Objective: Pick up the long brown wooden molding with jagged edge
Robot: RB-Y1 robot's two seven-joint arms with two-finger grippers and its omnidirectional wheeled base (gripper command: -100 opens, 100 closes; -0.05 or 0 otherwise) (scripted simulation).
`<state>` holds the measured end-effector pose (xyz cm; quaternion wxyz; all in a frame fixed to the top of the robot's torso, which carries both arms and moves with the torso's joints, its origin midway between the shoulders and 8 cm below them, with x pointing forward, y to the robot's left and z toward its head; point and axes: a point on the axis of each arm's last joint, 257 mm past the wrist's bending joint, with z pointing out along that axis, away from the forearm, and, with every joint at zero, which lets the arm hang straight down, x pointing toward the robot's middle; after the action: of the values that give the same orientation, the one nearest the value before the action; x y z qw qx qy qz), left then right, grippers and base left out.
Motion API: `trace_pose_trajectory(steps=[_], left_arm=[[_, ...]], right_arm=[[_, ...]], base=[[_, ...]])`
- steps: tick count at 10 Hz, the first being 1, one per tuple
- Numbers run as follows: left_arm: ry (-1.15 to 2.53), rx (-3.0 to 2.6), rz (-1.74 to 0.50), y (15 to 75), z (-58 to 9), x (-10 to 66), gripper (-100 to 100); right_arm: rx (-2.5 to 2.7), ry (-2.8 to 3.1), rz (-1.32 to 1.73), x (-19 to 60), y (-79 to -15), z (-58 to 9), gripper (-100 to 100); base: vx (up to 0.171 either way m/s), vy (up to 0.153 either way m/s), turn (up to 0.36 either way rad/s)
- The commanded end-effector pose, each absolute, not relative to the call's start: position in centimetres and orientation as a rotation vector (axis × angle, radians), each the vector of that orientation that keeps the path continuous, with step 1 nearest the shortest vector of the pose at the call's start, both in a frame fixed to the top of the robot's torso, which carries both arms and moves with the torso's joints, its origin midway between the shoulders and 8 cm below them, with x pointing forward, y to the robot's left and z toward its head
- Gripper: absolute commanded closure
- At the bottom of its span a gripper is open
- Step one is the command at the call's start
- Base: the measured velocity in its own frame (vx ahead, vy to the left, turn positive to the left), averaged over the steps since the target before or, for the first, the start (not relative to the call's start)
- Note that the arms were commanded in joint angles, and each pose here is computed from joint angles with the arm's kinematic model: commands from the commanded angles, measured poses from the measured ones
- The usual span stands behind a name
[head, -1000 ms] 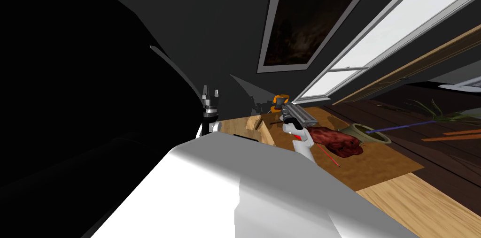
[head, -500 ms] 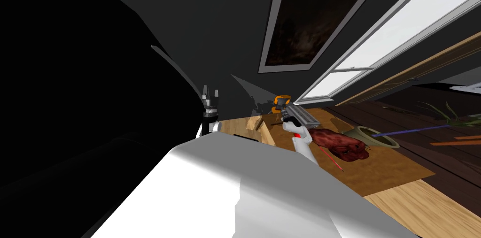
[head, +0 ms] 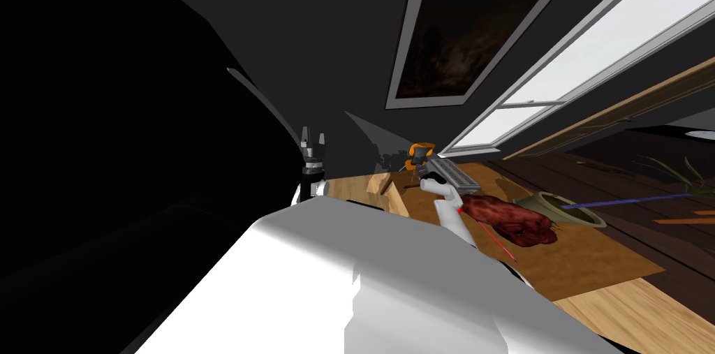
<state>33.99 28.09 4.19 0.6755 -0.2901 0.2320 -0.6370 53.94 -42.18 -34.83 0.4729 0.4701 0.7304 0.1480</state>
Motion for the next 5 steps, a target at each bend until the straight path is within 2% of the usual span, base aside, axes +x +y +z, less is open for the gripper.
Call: trace_pose_trajectory(steps=[1, 5], left_arm=[[0.522, -0.653, -1.433, 28.1, 4.2, 34.0, 0], [0.522, -0.652, -1.433, 28.1, 4.2, 34.0, 0]], right_arm=[[1.185, 1.834, 0.333, 53.3, -42.4, -36.4, -100], [1.265, 1.935, 0.276, 52.3, -42.8, -39.5, -100]], base=[[0.024, -0.005, 0.024], [0.020, -0.005, 0.017]])
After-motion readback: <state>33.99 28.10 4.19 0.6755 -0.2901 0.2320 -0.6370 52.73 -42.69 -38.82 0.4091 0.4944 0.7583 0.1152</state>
